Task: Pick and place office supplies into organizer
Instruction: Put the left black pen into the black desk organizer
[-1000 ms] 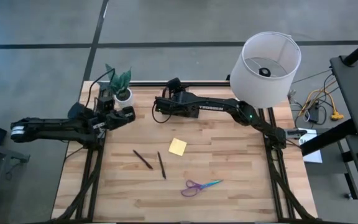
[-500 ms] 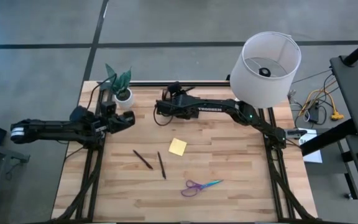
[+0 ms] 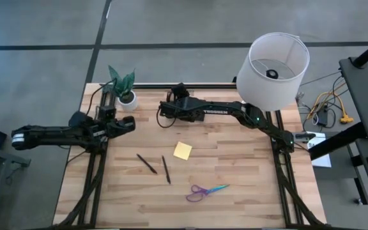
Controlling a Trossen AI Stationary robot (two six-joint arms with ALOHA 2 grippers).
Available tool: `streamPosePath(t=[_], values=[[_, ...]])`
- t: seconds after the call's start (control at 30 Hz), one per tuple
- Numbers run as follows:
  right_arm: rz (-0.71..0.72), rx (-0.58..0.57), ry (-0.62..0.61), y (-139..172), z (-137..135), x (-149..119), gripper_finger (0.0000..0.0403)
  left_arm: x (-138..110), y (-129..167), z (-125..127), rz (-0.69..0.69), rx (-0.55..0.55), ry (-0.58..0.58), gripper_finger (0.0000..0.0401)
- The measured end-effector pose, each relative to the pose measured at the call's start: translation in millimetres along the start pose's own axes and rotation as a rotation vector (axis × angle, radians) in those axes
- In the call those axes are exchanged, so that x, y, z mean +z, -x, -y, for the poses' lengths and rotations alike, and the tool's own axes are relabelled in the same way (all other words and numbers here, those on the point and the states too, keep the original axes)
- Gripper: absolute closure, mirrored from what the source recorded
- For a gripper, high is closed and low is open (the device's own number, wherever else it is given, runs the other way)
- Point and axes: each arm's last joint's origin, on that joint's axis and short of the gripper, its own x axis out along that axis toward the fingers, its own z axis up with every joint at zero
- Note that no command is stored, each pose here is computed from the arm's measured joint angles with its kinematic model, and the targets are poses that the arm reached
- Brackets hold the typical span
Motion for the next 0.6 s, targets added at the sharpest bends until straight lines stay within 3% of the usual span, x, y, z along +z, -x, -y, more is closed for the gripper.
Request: streamPosePath(t=[0.2, 0.4, 0.53, 0.6], values=[[0.04, -0.05, -0.057, 15, 9, 5, 0.0289, 2, 3, 6, 0.015, -0.028, -0.016, 0.0401], [0.115, -0.097, -0.158, 50, 20, 10, 0.0285, 0, 2, 2, 0.002, -0.003, -0.006, 0.0401], [0.205, -0.098, -0.473, 83, 16, 15, 0.0287, -1, 3, 0, -0.005, 0.011, -0.025, 0.0401], [0.269, -0.014, -0.662, 101, 8, 15, 0.0286, -2, 3, 0, -0.005, 0.013, -0.021, 0.0401]])
